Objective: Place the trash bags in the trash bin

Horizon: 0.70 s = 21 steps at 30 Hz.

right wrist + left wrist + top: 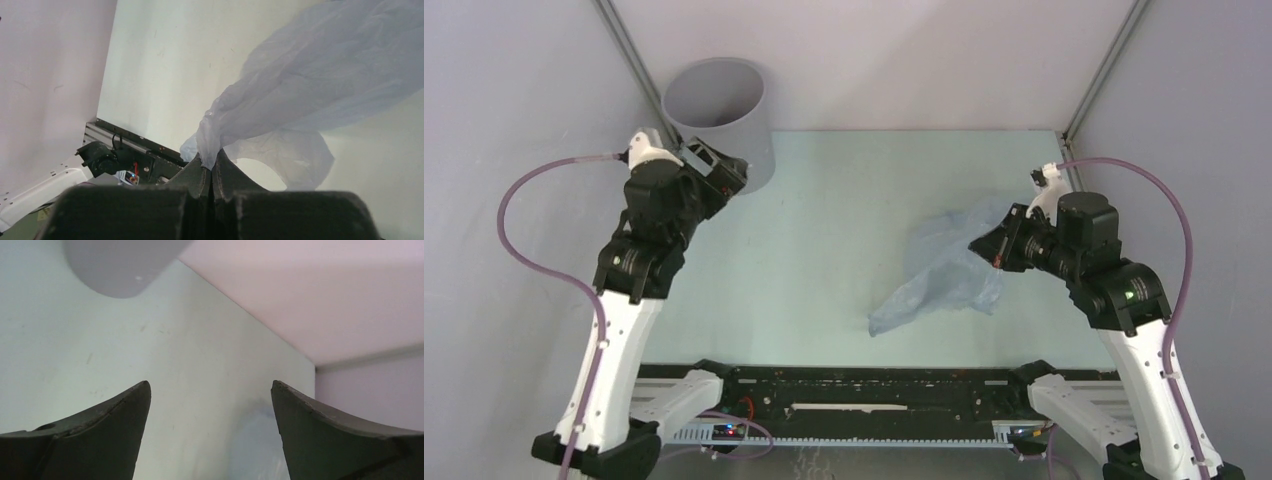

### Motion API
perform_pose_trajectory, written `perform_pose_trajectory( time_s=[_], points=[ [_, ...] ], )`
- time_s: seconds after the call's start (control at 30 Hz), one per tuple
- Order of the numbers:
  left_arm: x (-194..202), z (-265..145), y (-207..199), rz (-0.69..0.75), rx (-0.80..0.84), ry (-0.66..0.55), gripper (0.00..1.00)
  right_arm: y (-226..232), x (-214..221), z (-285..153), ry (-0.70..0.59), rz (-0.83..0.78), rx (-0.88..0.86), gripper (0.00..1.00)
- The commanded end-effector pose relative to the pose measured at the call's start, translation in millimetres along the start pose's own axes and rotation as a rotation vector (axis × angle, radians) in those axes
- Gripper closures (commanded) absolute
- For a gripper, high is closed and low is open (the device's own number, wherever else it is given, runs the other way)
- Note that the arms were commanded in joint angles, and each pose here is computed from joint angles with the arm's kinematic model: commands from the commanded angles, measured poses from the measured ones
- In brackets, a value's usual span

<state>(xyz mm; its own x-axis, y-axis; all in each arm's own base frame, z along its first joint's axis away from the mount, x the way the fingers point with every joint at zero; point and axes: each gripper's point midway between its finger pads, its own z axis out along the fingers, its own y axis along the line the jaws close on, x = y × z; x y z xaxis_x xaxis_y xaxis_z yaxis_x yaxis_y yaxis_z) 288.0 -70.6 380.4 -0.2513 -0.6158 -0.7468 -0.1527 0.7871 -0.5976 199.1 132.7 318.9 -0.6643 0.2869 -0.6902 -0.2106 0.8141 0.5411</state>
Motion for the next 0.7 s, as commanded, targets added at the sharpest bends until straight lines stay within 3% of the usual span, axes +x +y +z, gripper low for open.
perform_pose_trajectory(
  time_s=[0.0,0.1,0.23,0.4,0.6,0.67],
  points=[
    [-30.8,32.9,23.0,-0.181,-0.134,-0.116,0.06,2.0,-3.3,0.5,-0.002,0.030,-0.003,1.00],
    [-49.0,59.3,33.9,-0.318,-0.153,-0.176,0.06,3.6,-3.4,3.1,0.011,0.031,-0.012,1.00],
    [-61.5,107.9,45.4,-0.504,-0.134,-0.151,0.07,0.8,-9.1,4.0,0.003,0.013,0.002,1.00],
    [-71.2,167.9,52.4,-0.710,-0.035,-0.107,0.20,-5.0,-21.8,5.0,-0.010,-0.005,0.021,1.00],
    [-74.1,216.8,64.9,-0.791,-0.054,-0.086,0.25,-16.9,-31.0,7.9,-0.021,0.006,0.048,1.00],
    [-65.4,227.3,69.0,-0.838,-0.063,-0.047,0.34,-21.4,-33.5,9.0,-0.023,0.014,0.056,1.00]
  ],
)
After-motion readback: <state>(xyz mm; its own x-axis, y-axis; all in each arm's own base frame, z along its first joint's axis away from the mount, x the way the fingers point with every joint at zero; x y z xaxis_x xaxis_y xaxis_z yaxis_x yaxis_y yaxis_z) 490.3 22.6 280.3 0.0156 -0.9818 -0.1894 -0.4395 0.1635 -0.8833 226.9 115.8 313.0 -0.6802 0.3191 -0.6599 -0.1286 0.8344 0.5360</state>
